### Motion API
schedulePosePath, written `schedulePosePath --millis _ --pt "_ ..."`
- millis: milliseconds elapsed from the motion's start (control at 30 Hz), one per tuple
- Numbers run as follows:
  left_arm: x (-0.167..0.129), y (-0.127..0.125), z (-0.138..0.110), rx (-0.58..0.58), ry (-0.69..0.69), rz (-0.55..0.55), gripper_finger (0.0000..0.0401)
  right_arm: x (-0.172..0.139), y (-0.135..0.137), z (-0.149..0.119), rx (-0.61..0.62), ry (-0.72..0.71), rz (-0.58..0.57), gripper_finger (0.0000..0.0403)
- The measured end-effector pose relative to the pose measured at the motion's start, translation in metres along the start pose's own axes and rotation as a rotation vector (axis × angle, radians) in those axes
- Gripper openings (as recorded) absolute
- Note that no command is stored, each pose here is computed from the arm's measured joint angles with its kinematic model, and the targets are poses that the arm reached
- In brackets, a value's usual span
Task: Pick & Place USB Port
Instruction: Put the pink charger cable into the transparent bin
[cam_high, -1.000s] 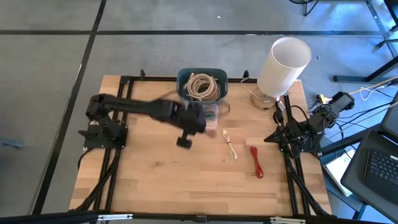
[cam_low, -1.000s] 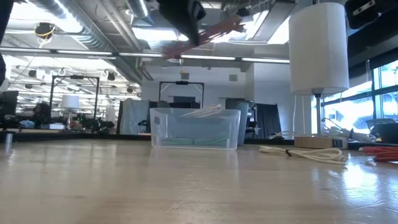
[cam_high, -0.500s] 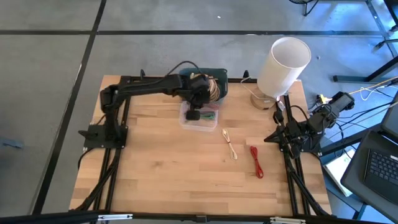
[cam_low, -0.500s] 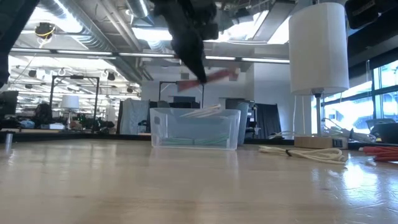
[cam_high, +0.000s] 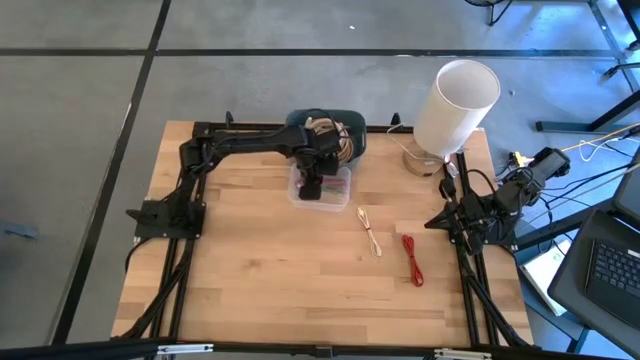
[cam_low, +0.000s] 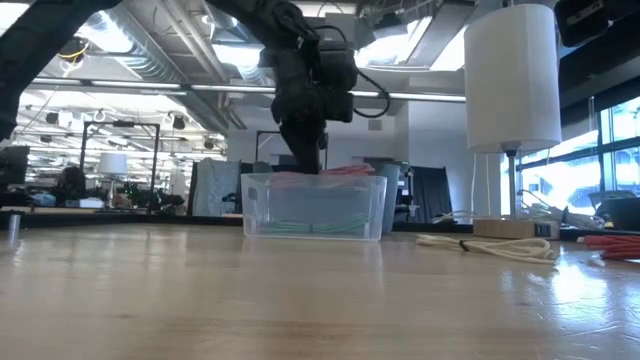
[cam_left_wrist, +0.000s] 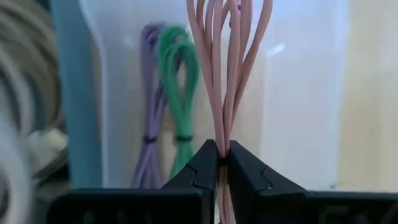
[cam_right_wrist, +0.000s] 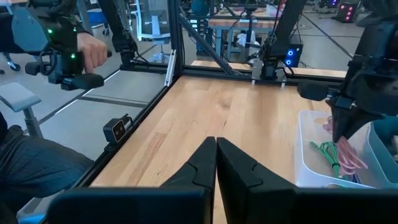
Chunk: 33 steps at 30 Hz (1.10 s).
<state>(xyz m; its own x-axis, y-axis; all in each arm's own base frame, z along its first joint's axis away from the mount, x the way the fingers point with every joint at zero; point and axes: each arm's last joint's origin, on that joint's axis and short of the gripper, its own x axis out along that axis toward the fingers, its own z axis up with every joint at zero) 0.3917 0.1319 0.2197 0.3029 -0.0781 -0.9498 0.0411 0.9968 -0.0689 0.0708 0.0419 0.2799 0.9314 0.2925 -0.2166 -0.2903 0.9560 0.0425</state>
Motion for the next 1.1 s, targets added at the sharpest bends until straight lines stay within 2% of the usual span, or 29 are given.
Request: schedulePosePath --millis 267,667,867,1100 --pt "0.01 -0.002 -0.006 -0.023 0.0 -0.064 0.0015 0.0 0.0 0.0 0.0 0.0 0.0 0.0017" --pt "0.036 0.0 -0.012 -0.015 -0.041 -0.075 0.0015 0.0 0.0 0.0 0.0 0.001 0.0 0.0017" --pt "0.059 0.006 -0.016 -0.022 0.054 0.018 0.0015 0.0 0.0 0.0 0.0 0.0 0.0 0.0017" --pt "0.07 0.006 -0.017 -0.021 0.091 0.053 0.0015 0.0 0.0 0.0 0.0 0.001 0.0 0.0017"
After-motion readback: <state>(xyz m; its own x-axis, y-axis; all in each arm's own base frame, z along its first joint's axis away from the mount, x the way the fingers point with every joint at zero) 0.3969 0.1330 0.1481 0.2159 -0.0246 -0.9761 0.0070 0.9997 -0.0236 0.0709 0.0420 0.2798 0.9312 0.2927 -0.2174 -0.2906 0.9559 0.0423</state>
